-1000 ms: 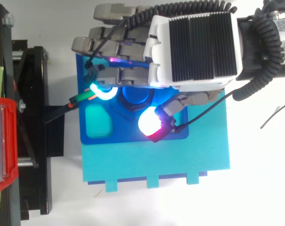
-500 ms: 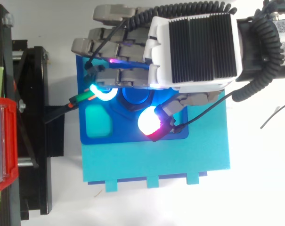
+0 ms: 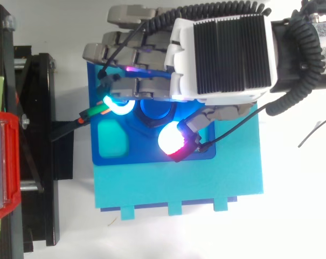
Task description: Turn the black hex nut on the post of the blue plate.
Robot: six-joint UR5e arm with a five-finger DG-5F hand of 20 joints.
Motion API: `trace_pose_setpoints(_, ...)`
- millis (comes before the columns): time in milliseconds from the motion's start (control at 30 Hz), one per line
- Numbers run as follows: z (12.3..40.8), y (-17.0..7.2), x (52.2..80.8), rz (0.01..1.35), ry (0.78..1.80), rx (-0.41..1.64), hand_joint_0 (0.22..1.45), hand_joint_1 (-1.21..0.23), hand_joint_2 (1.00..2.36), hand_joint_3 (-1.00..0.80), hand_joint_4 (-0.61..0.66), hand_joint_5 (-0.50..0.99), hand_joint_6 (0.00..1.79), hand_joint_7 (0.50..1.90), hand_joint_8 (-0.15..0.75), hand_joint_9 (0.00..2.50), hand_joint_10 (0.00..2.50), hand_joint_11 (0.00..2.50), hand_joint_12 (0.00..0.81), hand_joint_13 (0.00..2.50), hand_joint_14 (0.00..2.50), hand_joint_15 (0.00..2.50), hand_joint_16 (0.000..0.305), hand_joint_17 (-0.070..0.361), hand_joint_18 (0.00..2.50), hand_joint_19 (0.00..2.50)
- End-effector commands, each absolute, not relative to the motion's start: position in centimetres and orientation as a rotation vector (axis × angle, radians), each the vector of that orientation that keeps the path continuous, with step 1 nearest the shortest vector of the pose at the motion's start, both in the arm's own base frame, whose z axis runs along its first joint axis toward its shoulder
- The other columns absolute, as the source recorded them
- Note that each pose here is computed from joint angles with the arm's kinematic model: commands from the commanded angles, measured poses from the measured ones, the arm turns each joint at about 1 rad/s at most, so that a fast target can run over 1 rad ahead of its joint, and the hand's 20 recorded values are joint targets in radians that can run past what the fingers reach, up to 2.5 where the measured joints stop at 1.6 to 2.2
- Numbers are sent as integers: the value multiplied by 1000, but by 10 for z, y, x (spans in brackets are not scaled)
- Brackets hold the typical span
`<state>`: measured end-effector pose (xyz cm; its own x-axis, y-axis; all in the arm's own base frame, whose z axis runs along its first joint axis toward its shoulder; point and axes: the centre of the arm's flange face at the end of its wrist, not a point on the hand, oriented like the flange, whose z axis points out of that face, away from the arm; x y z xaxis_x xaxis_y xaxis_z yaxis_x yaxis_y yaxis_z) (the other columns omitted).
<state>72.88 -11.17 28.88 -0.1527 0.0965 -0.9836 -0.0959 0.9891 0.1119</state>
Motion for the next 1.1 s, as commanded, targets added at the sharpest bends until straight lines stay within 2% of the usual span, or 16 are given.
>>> trace_pose_setpoints(0, 288, -114, 728, 166, 1720, 3, 500, -776, 1004, -445, 162, -215, 501, 1151, 192, 185, 0, 0, 333, 310, 4, 102, 53, 118, 116, 170)
trace_pose_setpoints(267, 288, -114, 728, 166, 1723, 4, 519, -772, 1006, -431, 154, -205, 504, 1217, 192, 208, 0, 0, 327, 324, 4, 95, 51, 116, 141, 161)
trace_pose_setpoints(567, 289, -113, 729, 168, 1716, 1, 533, -768, 1005, -431, 148, -205, 511, 1207, 190, 217, 0, 0, 324, 331, 4, 102, 51, 114, 156, 165)
trace_pose_setpoints(667, 289, -113, 729, 168, 1714, 0, 501, -767, 1003, -467, 166, -206, 500, 1201, 197, 220, 0, 0, 333, 335, 4, 108, 52, 117, 162, 167)
trace_pose_setpoints(767, 289, -113, 729, 168, 1713, 0, 452, -735, 1000, -500, 187, -220, 501, 1082, 212, 217, 0, 0, 354, 329, 5, 109, 56, 125, 151, 175)
trace_pose_setpoints(833, 290, -110, 729, 170, 1711, 0, 422, -697, 1000, -500, 174, -239, 502, 950, 224, 205, 0, 0, 368, 302, 3, 95, 59, 133, 130, 181)
trace_pose_setpoints(933, 294, -109, 731, 173, 1704, 6, 405, -671, 1000, -500, 160, -248, 502, 874, 228, 186, 0, 0, 376, 289, 3, 86, 61, 138, 115, 171)
trace_pose_setpoints(1067, 303, -106, 735, 181, 1689, 1, 397, -643, 1000, -500, 153, -250, 502, 841, 229, 178, 0, 0, 381, 285, 3, 91, 62, 140, 98, 176)
